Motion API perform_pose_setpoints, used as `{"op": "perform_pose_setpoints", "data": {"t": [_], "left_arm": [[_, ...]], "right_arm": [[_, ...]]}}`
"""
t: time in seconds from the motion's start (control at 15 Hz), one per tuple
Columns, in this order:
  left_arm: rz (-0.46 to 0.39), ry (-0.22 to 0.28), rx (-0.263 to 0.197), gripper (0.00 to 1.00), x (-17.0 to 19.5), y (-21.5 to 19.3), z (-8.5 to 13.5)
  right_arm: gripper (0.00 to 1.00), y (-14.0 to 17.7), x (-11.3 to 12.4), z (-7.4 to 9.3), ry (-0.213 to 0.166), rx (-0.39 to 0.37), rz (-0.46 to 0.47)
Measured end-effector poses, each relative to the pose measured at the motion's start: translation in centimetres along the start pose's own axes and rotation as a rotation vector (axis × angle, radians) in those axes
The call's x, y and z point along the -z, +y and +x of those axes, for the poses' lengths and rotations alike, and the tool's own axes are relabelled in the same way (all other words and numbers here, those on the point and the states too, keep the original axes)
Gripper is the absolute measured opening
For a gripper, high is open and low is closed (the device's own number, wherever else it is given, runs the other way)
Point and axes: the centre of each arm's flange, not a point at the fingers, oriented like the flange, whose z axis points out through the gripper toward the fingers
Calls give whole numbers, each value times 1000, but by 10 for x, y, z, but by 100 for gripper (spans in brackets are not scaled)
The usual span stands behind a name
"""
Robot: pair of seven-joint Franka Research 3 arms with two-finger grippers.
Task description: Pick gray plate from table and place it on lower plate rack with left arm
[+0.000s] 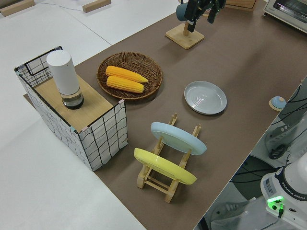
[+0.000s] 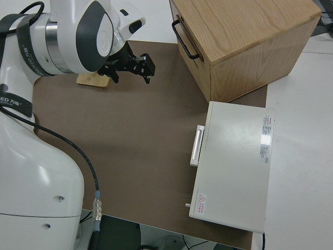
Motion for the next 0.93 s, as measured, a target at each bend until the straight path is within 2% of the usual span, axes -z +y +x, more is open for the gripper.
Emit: {"op": "perform_pose_setpoints", "data": {"t": [0.53, 0.93], "left_arm": [[-1, -5, 0, 100, -1, 0, 0], [-4, -30, -1, 100, -11, 1, -5]], "right_arm": [[99, 0, 0, 0, 0, 0, 0], [99, 0, 0, 0, 0, 0, 0]]}}
